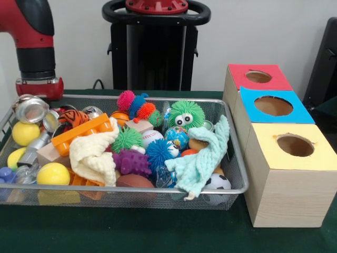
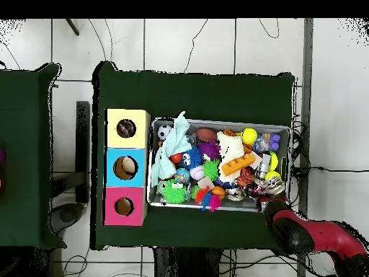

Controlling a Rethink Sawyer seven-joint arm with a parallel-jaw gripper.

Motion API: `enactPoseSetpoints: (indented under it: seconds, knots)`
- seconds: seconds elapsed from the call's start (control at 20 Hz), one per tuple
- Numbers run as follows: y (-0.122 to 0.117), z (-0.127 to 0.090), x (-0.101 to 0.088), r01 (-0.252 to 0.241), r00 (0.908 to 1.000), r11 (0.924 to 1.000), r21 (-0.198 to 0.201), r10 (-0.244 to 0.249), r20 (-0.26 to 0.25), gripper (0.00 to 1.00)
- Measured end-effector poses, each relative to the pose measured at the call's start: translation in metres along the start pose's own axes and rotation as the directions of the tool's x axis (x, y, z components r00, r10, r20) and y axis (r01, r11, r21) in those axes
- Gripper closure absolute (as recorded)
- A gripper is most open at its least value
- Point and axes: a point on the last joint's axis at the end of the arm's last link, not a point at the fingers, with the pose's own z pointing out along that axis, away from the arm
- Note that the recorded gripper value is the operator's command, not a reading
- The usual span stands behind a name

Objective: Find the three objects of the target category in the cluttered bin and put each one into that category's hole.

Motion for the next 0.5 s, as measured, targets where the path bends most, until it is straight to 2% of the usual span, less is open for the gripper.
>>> enactPoseSetpoints:
  seconds: [0.5]
  knots:
    - [0.041,-0.014,-0.03,0.006,0.9981,0.9957,-0.093,-0.001,0.062,1.0]
